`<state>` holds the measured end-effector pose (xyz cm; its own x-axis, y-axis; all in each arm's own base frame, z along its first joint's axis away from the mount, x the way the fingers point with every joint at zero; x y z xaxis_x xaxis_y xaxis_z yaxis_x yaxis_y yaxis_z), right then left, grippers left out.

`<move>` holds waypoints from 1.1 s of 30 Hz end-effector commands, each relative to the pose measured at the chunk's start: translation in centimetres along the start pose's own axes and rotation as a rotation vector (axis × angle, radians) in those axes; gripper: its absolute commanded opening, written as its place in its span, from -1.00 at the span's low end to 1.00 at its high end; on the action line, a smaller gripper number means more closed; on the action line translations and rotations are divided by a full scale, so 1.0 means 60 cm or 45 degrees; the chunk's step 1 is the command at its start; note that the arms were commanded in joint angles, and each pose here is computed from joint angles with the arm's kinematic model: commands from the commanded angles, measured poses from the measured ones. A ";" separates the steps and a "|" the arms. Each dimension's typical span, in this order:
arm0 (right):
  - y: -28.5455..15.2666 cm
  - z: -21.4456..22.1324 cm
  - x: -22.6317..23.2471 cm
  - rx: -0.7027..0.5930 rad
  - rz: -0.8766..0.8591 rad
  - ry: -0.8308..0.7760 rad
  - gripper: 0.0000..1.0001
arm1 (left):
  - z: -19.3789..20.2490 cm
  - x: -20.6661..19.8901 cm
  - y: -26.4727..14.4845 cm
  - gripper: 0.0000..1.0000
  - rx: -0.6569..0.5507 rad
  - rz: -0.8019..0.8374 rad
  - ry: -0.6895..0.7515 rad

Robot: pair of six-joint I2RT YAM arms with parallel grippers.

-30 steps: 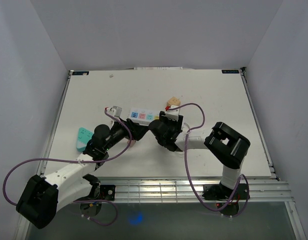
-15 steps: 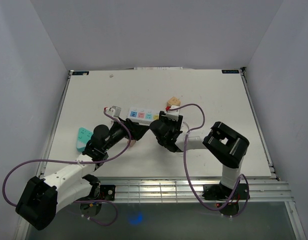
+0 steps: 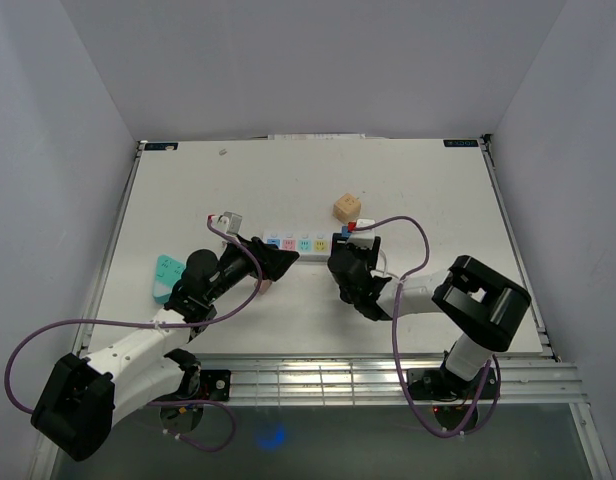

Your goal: Insert the plug

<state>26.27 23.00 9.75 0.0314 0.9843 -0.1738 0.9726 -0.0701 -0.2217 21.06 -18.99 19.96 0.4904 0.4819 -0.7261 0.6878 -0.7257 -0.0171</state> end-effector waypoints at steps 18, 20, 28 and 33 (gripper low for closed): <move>0.000 0.073 -0.080 0.353 0.000 -0.131 0.51 | -0.004 -0.012 -0.001 0.96 0.009 0.043 0.017; -0.002 0.055 -0.073 0.347 -0.045 -0.140 0.61 | -0.005 -0.012 -0.001 0.96 0.009 0.045 0.017; -0.016 -0.060 -0.081 0.291 -0.072 -0.143 0.96 | -0.007 -0.018 0.001 0.96 0.016 0.064 0.020; -0.022 -0.101 -0.082 0.279 -0.102 -0.158 0.80 | -0.006 -0.017 0.002 0.96 0.025 0.065 0.019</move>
<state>26.12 19.26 15.12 -0.0664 0.9696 -0.2355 0.8999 -0.0438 -0.4339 20.74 -19.17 19.95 0.5052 0.4665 -0.7260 0.6648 -0.7469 -0.0173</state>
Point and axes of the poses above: each gripper's point midway between its finger pads, its own y axis out along the fingers, its own x axis along the line the jaws close on, z = x × y, the point moved 6 cm from there along -y, back along the fingers, and after that the axes turned 10 degrees about -y, right-handed, at the moved point
